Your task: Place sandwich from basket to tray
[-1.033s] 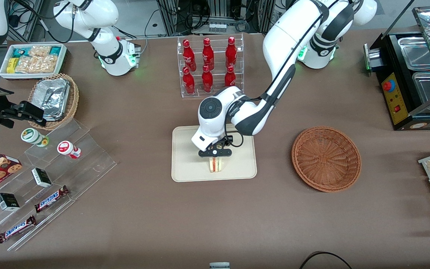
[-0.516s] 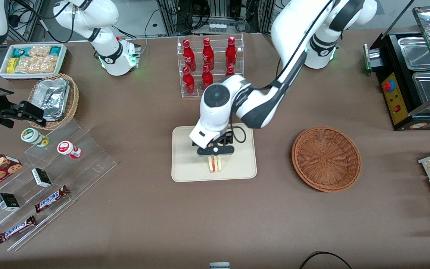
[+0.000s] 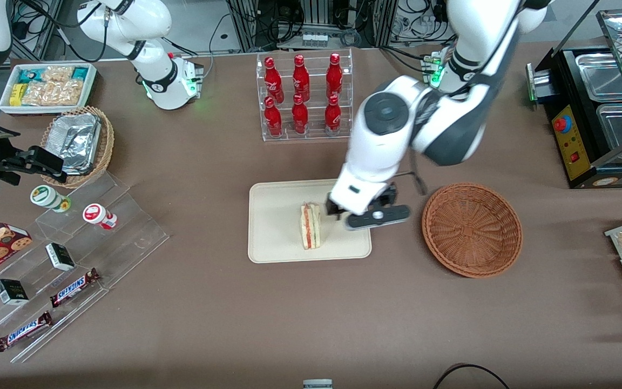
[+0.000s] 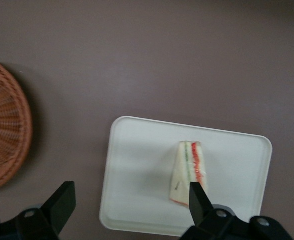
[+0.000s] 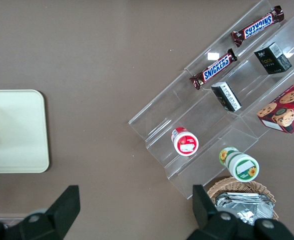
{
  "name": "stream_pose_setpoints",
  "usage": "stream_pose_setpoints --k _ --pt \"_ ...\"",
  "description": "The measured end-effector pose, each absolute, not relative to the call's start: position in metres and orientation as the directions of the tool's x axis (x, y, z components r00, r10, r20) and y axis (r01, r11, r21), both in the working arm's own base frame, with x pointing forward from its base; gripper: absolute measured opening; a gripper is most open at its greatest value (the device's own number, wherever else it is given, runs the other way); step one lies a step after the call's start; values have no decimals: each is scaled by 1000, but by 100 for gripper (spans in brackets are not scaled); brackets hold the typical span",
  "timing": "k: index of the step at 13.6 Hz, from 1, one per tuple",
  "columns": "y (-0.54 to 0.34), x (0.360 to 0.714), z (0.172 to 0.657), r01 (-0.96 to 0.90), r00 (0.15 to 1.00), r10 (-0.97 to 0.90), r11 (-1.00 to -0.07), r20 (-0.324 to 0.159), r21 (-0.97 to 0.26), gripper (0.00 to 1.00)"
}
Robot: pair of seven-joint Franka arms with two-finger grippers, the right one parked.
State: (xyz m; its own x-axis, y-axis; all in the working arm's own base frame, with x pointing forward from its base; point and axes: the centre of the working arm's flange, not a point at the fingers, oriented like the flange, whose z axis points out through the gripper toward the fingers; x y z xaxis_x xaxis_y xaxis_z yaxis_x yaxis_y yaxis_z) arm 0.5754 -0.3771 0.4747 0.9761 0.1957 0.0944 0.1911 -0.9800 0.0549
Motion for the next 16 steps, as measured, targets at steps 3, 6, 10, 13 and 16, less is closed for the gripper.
stream_pose_setpoints --k 3,6,10,13,16 --pt "-308 570 504 147 985 148 -989 94 19 100" --pt "-255 561 525 66 996 65 -997 53 -27 100" --pt "-194 556 552 -38 999 -38 -997 -1 -63 100" --pt "-158 551 566 -87 996 -85 -994 -37 -72 100" --pt "-124 550 577 -110 993 -107 -992 -51 -60 100"
